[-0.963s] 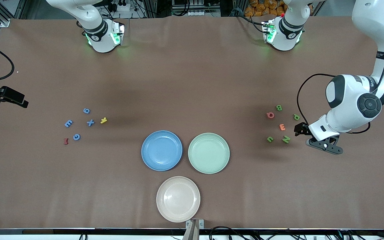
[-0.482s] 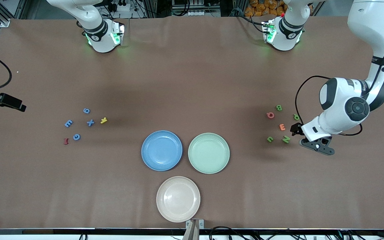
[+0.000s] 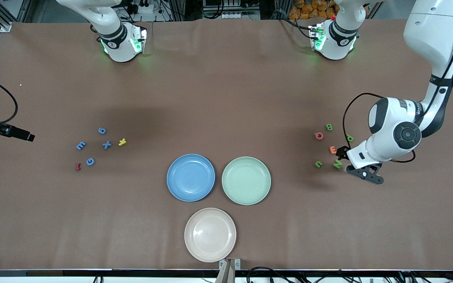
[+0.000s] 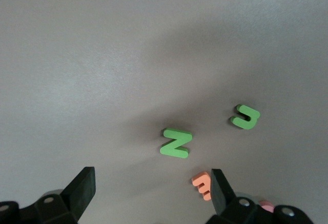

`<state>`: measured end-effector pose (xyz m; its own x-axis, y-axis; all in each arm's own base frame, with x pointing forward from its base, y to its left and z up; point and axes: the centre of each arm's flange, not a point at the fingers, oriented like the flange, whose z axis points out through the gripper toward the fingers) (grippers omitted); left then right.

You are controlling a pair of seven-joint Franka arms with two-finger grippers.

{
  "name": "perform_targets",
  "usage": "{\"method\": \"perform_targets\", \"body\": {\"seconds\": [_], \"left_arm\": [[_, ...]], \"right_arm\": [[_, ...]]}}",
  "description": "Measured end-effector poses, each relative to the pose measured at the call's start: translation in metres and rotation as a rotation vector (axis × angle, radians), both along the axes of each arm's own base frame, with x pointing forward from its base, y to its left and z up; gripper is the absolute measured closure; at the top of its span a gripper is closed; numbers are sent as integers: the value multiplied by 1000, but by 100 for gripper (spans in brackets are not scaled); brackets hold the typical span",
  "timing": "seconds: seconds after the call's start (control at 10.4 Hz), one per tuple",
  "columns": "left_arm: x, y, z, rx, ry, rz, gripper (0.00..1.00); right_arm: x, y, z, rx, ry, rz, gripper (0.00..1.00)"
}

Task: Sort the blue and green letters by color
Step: 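Lower the left gripper toward the green N while the right gripper reaches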

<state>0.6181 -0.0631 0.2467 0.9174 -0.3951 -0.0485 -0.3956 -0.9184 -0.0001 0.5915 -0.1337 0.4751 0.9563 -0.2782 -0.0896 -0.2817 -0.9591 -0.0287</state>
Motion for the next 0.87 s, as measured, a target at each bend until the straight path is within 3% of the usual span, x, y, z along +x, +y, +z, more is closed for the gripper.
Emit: {"method": "perform_targets", "body": {"seconds": [0.29,0.87], "left_arm": [[3,0,-9,-5,7,1,4],[7,-3,-27,-13,22,-1,8]], "right_arm": [[5,-13,-72,-27,-38,-32,0],[-45,-40,-196,6,-64,-207,0]]}}
